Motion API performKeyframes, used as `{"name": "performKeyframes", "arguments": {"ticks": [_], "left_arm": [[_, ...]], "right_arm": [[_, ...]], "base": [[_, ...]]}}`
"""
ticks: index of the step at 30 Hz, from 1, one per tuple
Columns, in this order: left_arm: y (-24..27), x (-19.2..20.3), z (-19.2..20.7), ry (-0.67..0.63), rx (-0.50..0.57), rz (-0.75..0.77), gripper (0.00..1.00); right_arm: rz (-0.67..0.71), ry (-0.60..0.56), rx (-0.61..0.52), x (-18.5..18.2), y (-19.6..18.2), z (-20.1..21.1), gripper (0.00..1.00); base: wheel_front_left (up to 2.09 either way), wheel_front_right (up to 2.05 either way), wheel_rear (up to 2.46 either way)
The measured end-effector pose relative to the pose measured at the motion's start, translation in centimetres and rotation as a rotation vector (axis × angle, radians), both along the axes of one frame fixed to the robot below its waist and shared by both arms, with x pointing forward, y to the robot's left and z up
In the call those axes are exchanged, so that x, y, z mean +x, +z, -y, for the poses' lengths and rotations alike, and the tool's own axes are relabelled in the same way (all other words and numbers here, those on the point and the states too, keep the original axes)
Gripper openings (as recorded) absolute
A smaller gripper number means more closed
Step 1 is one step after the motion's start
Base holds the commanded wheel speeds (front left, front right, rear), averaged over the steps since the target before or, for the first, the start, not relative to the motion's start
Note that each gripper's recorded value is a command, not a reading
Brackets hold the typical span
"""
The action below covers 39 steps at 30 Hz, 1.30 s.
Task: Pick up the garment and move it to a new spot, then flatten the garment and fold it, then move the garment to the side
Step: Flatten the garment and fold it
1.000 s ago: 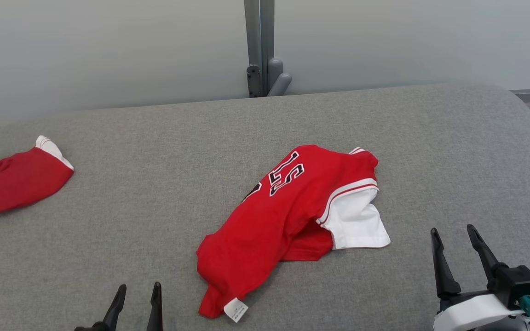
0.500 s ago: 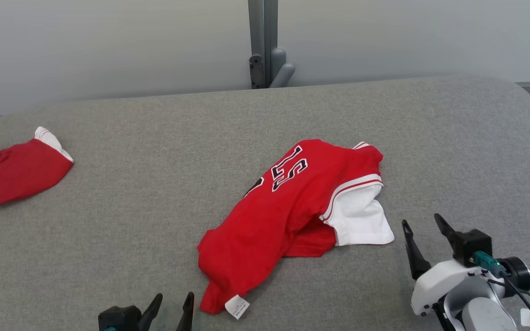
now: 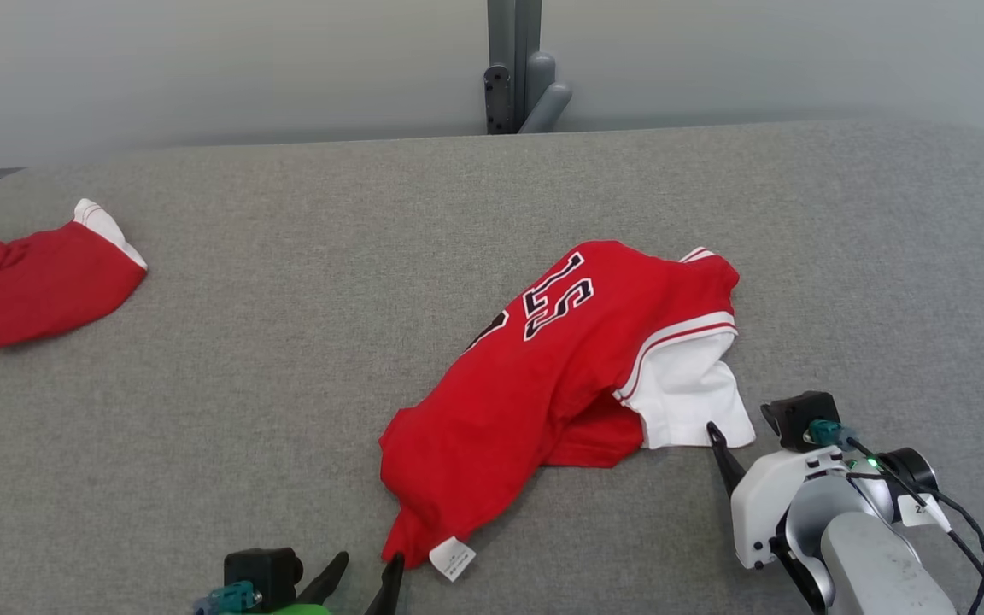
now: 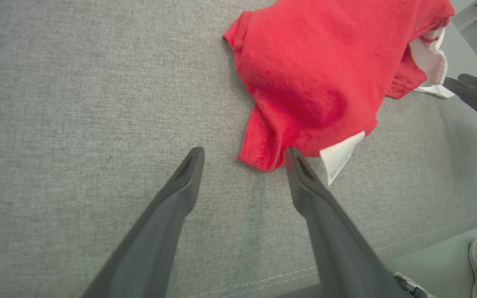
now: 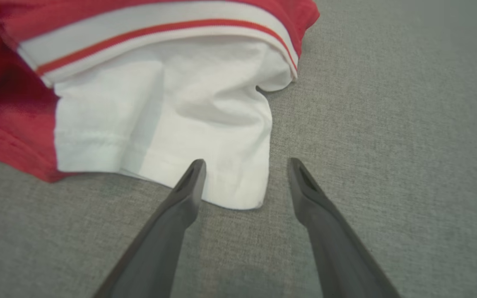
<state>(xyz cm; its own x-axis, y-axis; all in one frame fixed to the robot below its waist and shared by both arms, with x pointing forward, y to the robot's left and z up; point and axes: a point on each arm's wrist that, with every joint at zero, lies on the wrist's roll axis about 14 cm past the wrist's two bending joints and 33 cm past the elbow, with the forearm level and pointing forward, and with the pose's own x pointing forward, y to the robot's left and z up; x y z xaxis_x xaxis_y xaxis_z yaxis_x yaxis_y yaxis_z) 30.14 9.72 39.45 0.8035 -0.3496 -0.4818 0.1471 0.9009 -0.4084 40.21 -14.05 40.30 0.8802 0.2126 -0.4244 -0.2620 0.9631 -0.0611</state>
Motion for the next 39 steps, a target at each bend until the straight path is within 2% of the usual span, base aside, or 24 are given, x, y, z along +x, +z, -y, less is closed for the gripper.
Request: {"name": "performKeyframes", "arguments": {"ticks": [10, 26, 27, 28, 29, 31, 34, 35, 39], "left_arm": [[-0.5, 0.8, 0.8, -0.02, -0.009, -0.019, 1.0], [-2.7, 0.9, 2.2, -0.086, 0.012, -0.08, 1.0], [-2.8, 0.9, 2.3, -0.091, 0.015, -0.079, 0.87], [-2.9, 0.9, 2.4, -0.098, 0.018, -0.083, 0.71], [-3.0, 0.9, 2.5, -0.103, 0.02, -0.084, 0.54], [-3.1, 1.0, 2.6, -0.112, 0.024, -0.08, 0.37], [-3.2, 0.9, 3.0, -0.127, 0.018, -0.084, 0.12], [-3.2, 0.9, 3.1, -0.135, 0.018, -0.084, 0.0], [-3.3, 0.8, 3.2, -0.145, 0.009, -0.083, 0.0]], "right_arm": [[-0.065, 0.044, -0.024, 0.4, -1.8, -1.1, 1.0], [-0.085, 0.062, -0.044, 1.0, -2.3, -1.2, 1.0], [-0.087, 0.065, -0.044, 1.0, -2.4, -1.3, 1.0], [-0.091, 0.066, -0.044, 1.0, -2.5, -1.3, 1.0], [-0.092, 0.067, -0.043, 1.1, -2.5, -1.3, 0.95], [-0.097, 0.07, -0.043, 1.2, -2.6, -1.4, 0.45], [-0.105, 0.076, -0.041, 1.1, -2.7, -1.6, 0.05], [-0.106, 0.078, -0.04, 1.1, -2.7, -1.7, 0.0], [-0.111, 0.078, -0.033, 1.0, -2.8, -1.8, 0.0]], "base": [[0.0, 0.0, 0.0], [0.0, 0.0, 0.0], [0.0, 0.0, 0.0], [0.0, 0.0, 0.0], [0.0, 0.0, 0.0], [0.0, 0.0, 0.0], [0.0, 0.0, 0.0], [0.0, 0.0, 0.0], [0.0, 0.0, 0.0]]}}
